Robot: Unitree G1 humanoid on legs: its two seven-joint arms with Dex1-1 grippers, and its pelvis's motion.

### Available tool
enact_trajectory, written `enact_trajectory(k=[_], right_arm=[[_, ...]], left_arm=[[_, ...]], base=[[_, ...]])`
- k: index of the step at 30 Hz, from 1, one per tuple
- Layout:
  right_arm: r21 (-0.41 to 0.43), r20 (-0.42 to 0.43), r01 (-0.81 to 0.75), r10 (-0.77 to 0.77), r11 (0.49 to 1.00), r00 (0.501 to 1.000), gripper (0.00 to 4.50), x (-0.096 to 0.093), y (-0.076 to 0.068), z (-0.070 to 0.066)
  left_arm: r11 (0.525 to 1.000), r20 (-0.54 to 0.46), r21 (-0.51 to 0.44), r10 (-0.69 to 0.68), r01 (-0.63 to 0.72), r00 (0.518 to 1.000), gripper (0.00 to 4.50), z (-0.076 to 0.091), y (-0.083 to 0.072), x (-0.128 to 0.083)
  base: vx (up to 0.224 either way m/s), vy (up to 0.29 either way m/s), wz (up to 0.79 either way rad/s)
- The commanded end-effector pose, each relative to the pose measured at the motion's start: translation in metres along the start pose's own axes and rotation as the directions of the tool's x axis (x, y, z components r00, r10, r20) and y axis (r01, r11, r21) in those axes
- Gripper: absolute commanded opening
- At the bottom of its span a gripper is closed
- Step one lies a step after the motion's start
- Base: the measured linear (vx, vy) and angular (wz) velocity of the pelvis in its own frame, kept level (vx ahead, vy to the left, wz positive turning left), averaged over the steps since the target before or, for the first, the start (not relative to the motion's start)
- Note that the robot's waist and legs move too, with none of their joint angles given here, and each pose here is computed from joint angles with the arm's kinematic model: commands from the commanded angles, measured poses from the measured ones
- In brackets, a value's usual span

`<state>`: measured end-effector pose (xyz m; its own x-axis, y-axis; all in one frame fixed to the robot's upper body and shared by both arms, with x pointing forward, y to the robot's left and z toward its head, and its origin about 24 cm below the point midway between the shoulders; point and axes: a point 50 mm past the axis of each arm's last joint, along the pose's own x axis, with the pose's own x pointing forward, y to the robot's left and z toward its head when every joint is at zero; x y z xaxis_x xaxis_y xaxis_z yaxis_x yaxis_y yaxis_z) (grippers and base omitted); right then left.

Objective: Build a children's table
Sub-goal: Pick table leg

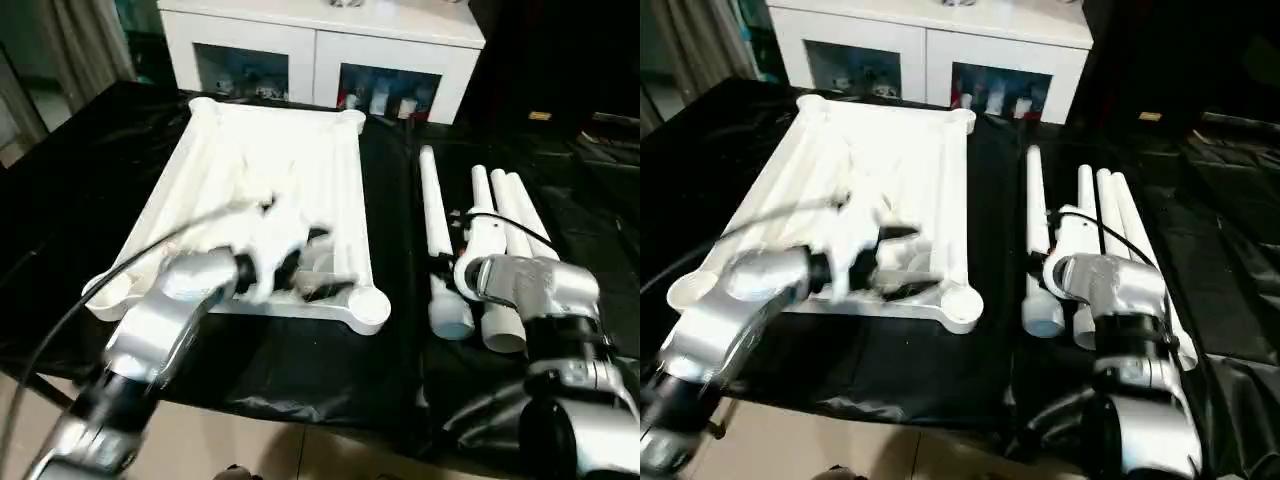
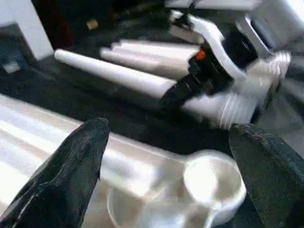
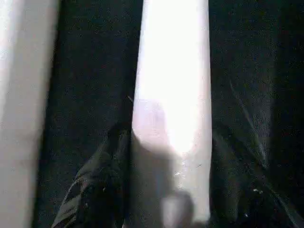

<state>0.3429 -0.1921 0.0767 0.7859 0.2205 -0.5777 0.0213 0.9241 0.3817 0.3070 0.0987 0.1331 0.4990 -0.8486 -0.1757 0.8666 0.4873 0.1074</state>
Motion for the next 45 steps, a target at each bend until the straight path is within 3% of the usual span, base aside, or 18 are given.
enact_trajectory(k=[1, 3, 4, 6, 7, 9, 10, 11, 18, 29, 32, 33, 36, 39, 40, 41, 43, 45], right_arm=[[-0.009, 0.138, -0.101, 0.102, 0.995, 0.985, 1.84, -0.021, 0.002, 0.023], [-0.011, 0.149, -0.125, 0.125, 0.992, 0.981, 1.84, -0.025, 0.003, 0.025], [-0.023, 0.193, -0.232, 0.232, 0.972, 0.953, 1.84, -0.039, 0.005, 0.029], [-0.040, 0.222, -0.315, 0.315, 0.948, 0.923, 1.84, -0.049, 0.007, 0.031], [-0.068, 0.241, -0.415, 0.418, 0.907, 0.876, 1.84, -0.059, 0.011, 0.030], [-0.189, 0.284, -0.618, 0.645, 0.763, 0.709, 1.83, -0.086, 0.024, 0.027], [-0.191, 0.285, -0.621, 0.648, 0.760, 0.706, 1.83, -0.087, 0.024, 0.027], [-0.254, 0.270, -0.732, 0.773, 0.632, 0.574, 1.83, -0.105, 0.033, 0.019], [-0.274, 0.247, -0.796, 0.839, 0.540, 0.485, 1.83, -0.115, 0.044, 0.015], [-0.290, 0.215, -0.808, 0.858, 0.512, 0.467, 1.83, -0.116, 0.047, 0.011], [-0.278, 0.213, -0.817, 0.862, 0.505, 0.460, 1.83, -0.116, 0.047, 0.010], [-0.277, 0.209, -0.819, 0.864, 0.502, 0.458, 1.83, -0.116, 0.047, 0.009], [-0.274, 0.189, -0.825, 0.869, 0.494, 0.458, 1.83, -0.116, 0.048, 0.006], [-0.285, 0.163, -0.816, 0.864, 0.503, 0.476, 1.83, -0.114, 0.051, 0.002], [-0.302, 0.155, -0.800, 0.854, 0.519, 0.496, 1.83, -0.112, 0.053, 0.001], [-0.361, 0.145, -0.741, 0.819, 0.567, 0.556, 1.83, -0.107, 0.059, 0.001], [-0.389, 0.144, -0.710, 0.800, 0.586, 0.582, 1.83, -0.105, 0.062, 0.001], [-0.472, 0.125, -0.639, 0.763, 0.608, 0.634, 1.83, -0.100, 0.071, -0.001]], left_arm=[[0.990, 0.043, -0.136, 0.046, -0.040, 0.998, 4.50, 0.007, 0.004, 0.004], [0.986, 0.059, -0.163, 0.048, -0.038, 0.997, 4.50, 0.009, 0.003, 0.005], [0.962, 0.140, -0.273, 0.056, -0.016, 0.988, 4.50, 0.018, 0.001, 0.009], [0.939, 0.201, -0.343, 0.057, 0.016, 0.978, 4.50, 0.026, 0.000, 0.012], [0.922, 0.236, -0.384, 0.047, 0.049, 0.971, 4.50, 0.032, -0.001, 0.016], [0.908, 0.256, -0.406, 0.007, 0.100, 0.967, 4.50, 0.040, -0.004, 0.023], [0.908, 0.256, -0.406, 0.007, 0.101, 0.967, 4.50, 0.040, -0.004, 0.023], [0.881, 0.286, -0.443, -0.033, 0.163, 0.958, 4.50, 0.048, -0.007, 0.029], [0.813, 0.344, -0.523, -0.073, 0.256, 0.936, 4.50, 0.065, -0.012, 0.036], [0.750, 0.415, -0.573, -0.081, 0.329, 0.906, 4.50, 0.079, -0.014, 0.036], [0.705, 0.491, -0.571, -0.117, 0.420, 0.864, 4.50, 0.085, -0.014, 0.030], [0.702, 0.502, -0.561, -0.133, 0.439, 0.854, 4.21, 0.086, -0.015, 0.028], [0.713, 0.497, -0.536, -0.166, 0.452, 0.852, 4.08, 0.085, -0.017, 0.026], [0.752, 0.431, -0.550, -0.118, 0.364, 0.895, 3.72, 0.080, -0.014, 0.031], [0.760, 0.409, -0.560, -0.093, 0.331, 0.908, 3.67, 0.079, -0.012, 0.033], [0.764, 0.362, -0.593, -0.026, 0.252, 0.932, 3.63, 0.078, -0.008, 0.037], [0.764, 0.344, -0.606, 0.000, 0.222, 0.939, 3.55, 0.077, -0.007, 0.039], [0.765, 0.315, -0.624, 0.057, 0.161, 0.947, 3.22, 0.077, -0.004, 0.042]], base=[[0.000, 0.000, 0.00], [0.000, 0.000, 0.00], [0.000, 0.000, 0.00], [0.000, 0.000, 0.00], [0.000, 0.000, 0.00], [0.000, 0.000, 0.00], [0.000, 0.000, 0.00], [0.000, 0.000, 0.00], [0.000, 0.000, 0.00], [0.000, 0.000, 0.00], [0.000, 0.000, 0.00], [0.000, 0.000, 0.00], [0.000, 0.000, 0.00], [0.000, 0.000, 0.00], [0.000, 0.000, 0.00], [0.000, 0.000, 0.00], [0.000, 0.000, 0.00], [0.000, 0.000, 0.00]])
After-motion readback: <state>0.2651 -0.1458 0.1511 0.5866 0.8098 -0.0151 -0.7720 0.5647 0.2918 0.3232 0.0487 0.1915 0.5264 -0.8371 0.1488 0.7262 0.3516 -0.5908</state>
